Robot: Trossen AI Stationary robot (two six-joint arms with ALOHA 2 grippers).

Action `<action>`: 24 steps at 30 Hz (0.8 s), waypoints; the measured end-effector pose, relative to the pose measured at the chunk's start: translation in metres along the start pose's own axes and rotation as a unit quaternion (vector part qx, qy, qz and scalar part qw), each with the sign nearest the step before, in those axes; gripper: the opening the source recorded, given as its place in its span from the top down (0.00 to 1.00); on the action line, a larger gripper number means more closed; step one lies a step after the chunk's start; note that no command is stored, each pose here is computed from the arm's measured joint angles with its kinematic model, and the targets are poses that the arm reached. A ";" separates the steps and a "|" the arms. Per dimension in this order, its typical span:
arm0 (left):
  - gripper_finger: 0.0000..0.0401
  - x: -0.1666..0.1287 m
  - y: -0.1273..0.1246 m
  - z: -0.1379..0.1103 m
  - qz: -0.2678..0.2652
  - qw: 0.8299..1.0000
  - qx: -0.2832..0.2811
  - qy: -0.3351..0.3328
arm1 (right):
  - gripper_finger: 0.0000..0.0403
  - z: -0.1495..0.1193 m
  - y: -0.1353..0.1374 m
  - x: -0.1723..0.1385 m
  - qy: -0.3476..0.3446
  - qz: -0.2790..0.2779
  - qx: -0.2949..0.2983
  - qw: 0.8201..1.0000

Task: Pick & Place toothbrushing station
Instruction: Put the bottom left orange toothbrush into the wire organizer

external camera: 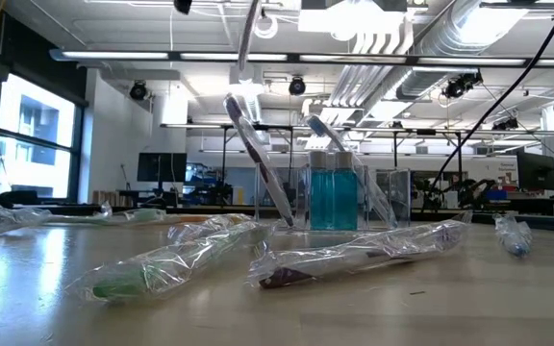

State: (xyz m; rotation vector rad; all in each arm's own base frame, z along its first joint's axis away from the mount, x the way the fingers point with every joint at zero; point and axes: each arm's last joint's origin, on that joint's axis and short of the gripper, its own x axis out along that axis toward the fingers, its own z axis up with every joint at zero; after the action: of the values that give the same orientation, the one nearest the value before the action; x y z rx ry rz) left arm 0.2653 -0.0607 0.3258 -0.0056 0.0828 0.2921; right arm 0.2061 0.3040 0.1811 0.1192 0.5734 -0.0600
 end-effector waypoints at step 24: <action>1.00 0.070 0.020 -0.069 0.055 0.998 -0.012 -0.017 | 0.73 0.008 -0.005 0.009 -0.002 -0.005 -0.034 0.999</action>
State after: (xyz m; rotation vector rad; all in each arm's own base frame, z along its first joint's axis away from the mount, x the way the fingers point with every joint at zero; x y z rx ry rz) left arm 0.3208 -0.0226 0.2513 -0.0193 0.0451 0.4026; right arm 0.2178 0.2979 0.1822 0.0502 0.5719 -0.0506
